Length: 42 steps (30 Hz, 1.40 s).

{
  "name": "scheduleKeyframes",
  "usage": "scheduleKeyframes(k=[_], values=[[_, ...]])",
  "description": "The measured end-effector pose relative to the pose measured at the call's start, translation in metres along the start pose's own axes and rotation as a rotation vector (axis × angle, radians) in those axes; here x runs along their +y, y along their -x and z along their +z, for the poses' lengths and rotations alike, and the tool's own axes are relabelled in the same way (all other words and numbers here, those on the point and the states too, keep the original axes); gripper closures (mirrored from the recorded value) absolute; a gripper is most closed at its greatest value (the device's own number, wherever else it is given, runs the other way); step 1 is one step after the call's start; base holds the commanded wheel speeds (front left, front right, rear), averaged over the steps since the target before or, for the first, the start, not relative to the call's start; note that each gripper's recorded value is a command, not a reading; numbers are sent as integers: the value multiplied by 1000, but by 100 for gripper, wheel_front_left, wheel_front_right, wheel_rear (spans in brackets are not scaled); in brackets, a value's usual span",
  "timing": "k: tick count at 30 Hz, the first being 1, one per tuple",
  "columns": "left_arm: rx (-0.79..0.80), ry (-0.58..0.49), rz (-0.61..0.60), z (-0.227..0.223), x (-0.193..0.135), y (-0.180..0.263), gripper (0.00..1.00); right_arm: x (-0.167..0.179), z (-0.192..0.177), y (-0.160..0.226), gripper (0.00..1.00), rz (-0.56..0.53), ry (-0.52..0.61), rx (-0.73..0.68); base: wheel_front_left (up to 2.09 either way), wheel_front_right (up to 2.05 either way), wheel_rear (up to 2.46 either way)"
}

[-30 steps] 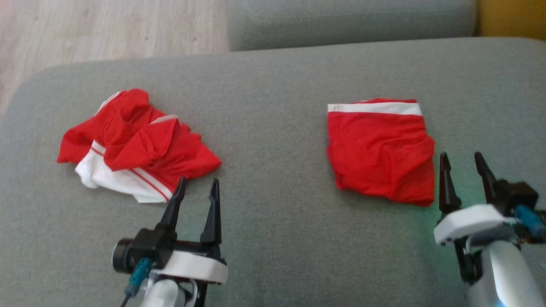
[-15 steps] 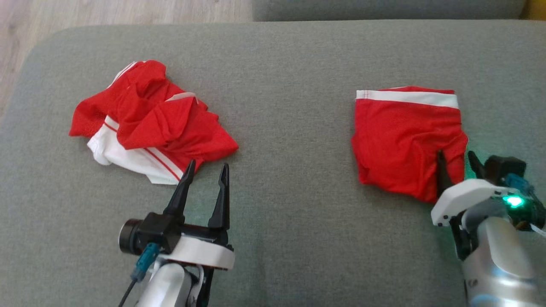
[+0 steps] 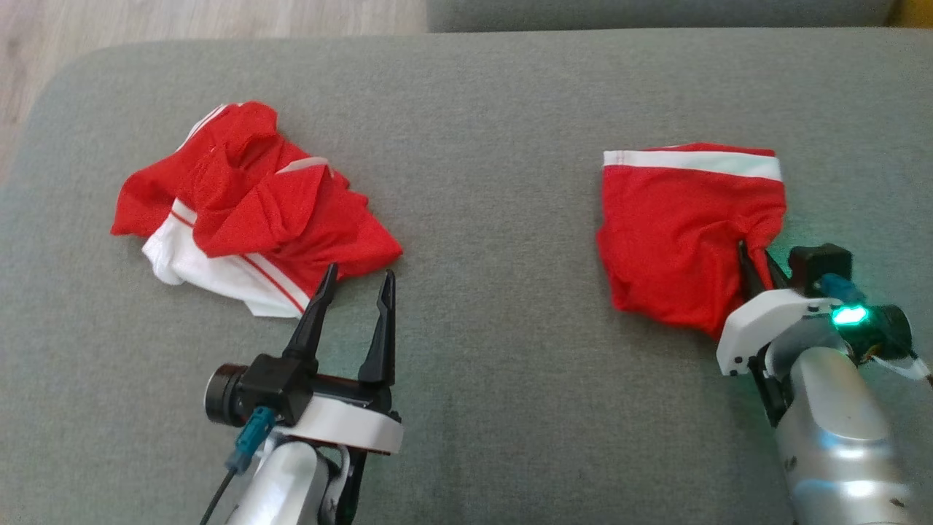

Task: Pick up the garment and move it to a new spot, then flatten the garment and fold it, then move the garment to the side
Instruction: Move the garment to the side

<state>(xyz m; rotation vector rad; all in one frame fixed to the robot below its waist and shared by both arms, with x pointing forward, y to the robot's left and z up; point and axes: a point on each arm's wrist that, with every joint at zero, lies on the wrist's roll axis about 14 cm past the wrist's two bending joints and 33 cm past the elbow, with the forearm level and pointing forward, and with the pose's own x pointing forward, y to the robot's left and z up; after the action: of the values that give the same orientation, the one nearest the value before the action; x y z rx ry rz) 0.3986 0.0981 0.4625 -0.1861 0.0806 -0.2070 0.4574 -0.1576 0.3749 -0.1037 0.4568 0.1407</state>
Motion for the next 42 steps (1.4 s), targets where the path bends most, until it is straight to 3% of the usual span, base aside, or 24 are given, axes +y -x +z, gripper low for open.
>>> scheduleKeyframes(k=[10, 18, 26, 42], values=[[-32, 6, -39, 11, -14, -2, 0, -43, 32, 10, 100, -18, 321, -37, 0, 0, 0], [-41, 16, -20, 14, -9, -3, 0, -120, 25, 16, 100, -85, 550, 92, 0, 0, 0], [-13, 21, 17, 3, 4, -6, 0, -200, 30, 21, 100, -224, 584, 194, 0, 0, 0], [-7, 21, 24, 0, 9, -14, 0, -227, 32, 21, 100, -310, 532, 214, 0, 0, 0]])
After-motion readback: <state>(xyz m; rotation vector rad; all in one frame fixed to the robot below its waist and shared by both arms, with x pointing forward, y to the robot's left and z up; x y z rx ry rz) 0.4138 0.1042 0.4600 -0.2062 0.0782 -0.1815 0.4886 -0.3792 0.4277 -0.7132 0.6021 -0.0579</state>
